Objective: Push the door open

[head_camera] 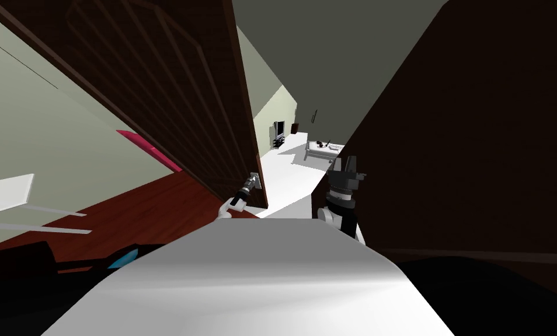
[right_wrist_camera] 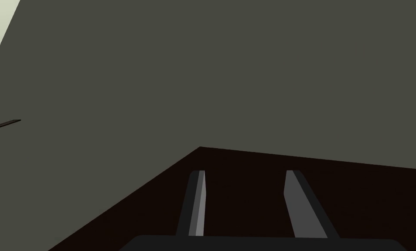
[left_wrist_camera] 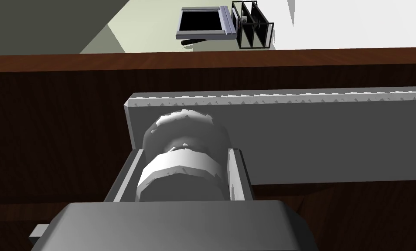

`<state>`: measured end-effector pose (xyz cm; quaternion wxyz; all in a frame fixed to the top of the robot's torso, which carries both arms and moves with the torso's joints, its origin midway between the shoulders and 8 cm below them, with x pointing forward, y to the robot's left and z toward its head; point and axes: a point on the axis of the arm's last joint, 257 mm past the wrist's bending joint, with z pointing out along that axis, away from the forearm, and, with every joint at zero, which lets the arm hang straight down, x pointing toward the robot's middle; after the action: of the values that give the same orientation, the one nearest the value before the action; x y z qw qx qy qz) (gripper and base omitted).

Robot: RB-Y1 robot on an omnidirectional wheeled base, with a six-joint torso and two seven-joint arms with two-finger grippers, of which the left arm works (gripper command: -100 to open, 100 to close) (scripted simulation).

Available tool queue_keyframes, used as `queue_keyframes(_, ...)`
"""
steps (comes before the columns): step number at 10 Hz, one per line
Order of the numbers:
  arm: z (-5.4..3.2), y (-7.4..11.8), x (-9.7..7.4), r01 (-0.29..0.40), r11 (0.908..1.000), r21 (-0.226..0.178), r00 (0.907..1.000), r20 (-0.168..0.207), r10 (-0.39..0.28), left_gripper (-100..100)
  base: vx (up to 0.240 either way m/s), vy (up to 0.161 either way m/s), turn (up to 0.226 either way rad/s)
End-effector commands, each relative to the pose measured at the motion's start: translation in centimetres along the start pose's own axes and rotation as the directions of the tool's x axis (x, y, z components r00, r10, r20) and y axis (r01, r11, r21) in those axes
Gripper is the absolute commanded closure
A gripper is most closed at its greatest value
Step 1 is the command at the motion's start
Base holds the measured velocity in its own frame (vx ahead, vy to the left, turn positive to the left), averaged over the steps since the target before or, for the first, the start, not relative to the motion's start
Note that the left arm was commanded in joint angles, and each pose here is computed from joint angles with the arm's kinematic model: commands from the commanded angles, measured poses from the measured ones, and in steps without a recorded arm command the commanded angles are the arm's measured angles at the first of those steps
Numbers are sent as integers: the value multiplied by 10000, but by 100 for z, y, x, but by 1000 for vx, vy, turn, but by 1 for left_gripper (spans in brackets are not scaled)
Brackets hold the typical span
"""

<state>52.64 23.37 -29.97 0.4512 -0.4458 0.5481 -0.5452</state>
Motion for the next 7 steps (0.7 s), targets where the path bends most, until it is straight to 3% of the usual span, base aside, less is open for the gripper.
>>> queue_keyframes(1,26,-76,-194,-113,9999,108,9995,305,109,100,93,-90,53)
queue_keyframes(7,72,-82,-461,-128,9999,104,9953,964,118,100,100,-85,37)
